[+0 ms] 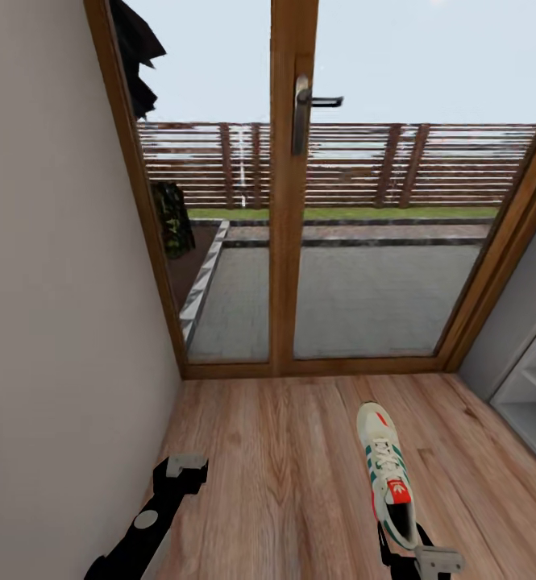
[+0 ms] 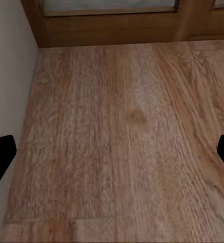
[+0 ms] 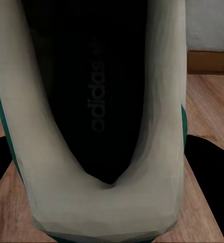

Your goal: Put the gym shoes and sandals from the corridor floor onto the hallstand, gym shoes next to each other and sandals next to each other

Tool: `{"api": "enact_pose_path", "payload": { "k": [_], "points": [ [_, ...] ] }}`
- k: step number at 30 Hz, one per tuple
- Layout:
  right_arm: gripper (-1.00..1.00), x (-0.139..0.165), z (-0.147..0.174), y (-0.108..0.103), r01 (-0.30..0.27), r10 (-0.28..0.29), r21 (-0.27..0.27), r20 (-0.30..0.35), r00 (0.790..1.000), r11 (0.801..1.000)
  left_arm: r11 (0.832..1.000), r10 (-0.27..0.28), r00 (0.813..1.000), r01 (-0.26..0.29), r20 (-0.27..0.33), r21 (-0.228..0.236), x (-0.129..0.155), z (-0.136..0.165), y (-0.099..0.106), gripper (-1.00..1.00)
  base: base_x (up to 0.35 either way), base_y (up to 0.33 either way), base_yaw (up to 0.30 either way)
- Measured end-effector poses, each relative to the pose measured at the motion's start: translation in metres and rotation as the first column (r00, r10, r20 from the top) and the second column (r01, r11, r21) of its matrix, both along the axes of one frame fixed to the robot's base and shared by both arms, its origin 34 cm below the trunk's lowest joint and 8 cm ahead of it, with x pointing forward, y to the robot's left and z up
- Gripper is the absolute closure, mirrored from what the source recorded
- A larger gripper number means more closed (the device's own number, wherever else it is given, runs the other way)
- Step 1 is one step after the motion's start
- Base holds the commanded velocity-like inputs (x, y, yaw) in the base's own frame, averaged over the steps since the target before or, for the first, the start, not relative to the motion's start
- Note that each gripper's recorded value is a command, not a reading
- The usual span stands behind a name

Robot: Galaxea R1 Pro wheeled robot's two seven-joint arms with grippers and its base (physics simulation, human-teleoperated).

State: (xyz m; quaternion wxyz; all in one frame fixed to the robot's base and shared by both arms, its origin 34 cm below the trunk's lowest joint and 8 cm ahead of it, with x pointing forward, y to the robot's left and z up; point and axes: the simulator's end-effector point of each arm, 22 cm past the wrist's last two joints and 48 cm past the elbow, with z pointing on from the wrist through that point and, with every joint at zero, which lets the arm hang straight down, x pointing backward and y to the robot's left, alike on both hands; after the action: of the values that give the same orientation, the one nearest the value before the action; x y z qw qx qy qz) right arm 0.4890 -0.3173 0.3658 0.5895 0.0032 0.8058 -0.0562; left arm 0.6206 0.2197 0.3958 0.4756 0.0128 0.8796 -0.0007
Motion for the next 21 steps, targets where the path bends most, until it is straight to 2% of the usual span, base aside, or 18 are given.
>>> {"api": "enact_pose_path", "payload": {
  "k": [15,21],
  "points": [
    [1.00,-0.0001,0.0000,0.0003,-0.001,0.001,0.000,0.001,1.000,1.000,1.000,-0.001,1.000,0.001,0.000,0.000,0.0001,0.0000,-0.0002,-1.00,0.322,0.000,0.000],
    [1.00,-0.0001,-0.0002,0.0001,0.000,0.000,0.000,0.000,1.000,1.000,1.000,-0.001,1.000,0.001,-0.001,0.000,-0.0004,-0.0008,-0.0008,-1.00,0.110,0.000,0.000]
  ]
}}
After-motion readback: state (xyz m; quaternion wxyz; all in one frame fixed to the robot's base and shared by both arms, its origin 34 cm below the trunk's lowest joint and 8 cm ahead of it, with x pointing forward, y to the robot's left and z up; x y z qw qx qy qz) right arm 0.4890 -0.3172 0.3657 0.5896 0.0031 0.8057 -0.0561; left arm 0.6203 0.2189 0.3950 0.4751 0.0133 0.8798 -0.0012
